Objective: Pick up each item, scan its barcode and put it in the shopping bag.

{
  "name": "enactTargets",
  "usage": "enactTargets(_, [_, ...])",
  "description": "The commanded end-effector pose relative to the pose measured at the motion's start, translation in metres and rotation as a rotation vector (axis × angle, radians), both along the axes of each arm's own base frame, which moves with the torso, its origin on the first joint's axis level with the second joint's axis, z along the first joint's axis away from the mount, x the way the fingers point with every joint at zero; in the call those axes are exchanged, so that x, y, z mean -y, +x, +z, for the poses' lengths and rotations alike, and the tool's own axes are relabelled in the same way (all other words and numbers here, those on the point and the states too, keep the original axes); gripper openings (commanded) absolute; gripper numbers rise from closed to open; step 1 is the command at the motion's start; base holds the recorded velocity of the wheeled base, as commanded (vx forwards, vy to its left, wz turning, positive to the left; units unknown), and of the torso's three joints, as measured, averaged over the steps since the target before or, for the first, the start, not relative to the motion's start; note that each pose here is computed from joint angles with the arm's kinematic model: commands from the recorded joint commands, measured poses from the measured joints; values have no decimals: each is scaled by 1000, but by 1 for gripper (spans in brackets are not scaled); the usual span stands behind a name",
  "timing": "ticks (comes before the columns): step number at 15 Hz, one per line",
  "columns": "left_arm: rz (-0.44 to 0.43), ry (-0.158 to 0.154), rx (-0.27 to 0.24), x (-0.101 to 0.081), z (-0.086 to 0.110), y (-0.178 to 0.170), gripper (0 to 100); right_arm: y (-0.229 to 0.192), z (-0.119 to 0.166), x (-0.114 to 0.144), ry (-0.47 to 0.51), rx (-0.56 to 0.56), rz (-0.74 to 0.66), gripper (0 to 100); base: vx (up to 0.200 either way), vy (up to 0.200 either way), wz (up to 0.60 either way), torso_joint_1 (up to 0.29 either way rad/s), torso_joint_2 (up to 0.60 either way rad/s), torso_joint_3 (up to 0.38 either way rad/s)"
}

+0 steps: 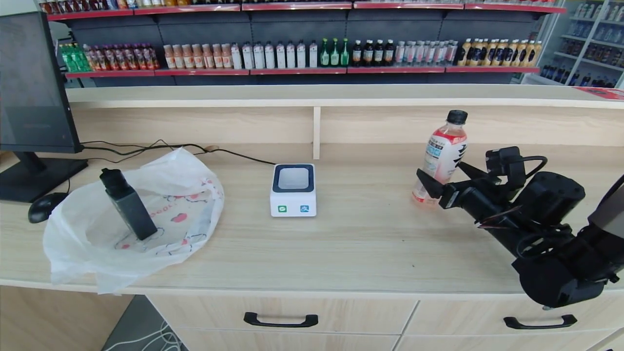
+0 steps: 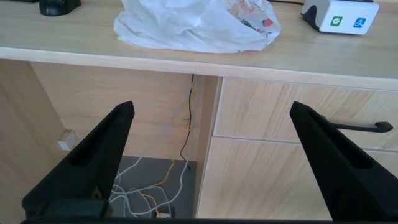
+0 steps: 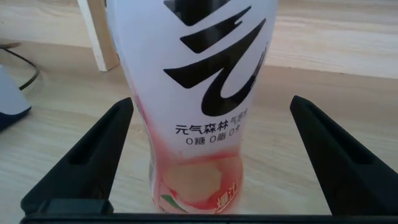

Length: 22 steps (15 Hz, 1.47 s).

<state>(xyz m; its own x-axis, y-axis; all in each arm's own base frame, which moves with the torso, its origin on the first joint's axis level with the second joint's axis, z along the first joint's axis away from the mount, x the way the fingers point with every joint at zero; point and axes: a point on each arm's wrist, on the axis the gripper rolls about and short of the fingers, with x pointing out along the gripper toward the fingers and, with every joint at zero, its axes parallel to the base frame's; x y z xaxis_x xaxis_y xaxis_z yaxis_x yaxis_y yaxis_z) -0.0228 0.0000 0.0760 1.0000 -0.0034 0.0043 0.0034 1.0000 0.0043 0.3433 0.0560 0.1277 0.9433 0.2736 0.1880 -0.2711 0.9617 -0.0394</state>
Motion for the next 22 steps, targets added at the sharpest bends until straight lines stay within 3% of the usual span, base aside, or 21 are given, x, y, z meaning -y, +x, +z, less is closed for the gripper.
enactTargets(1, [0,0,0,0,0,0,100,11,-8,-3,-2,-3,4,100,0,0,0,0,0,0])
enactTargets(16, [0,2,2,0,0,0,100,31,-9,-4,23,28,1,100,0,0,0,0,0,0])
enactTargets(17, [0,2,2,0,0,0,100,30,-11,-4,22,22,1,0,0,0,0,0,0,0])
enactTargets(22, [0,0,2,0,0,0,100,30,-5,-2,24,40,-3,0,0,0,0,0,0,0])
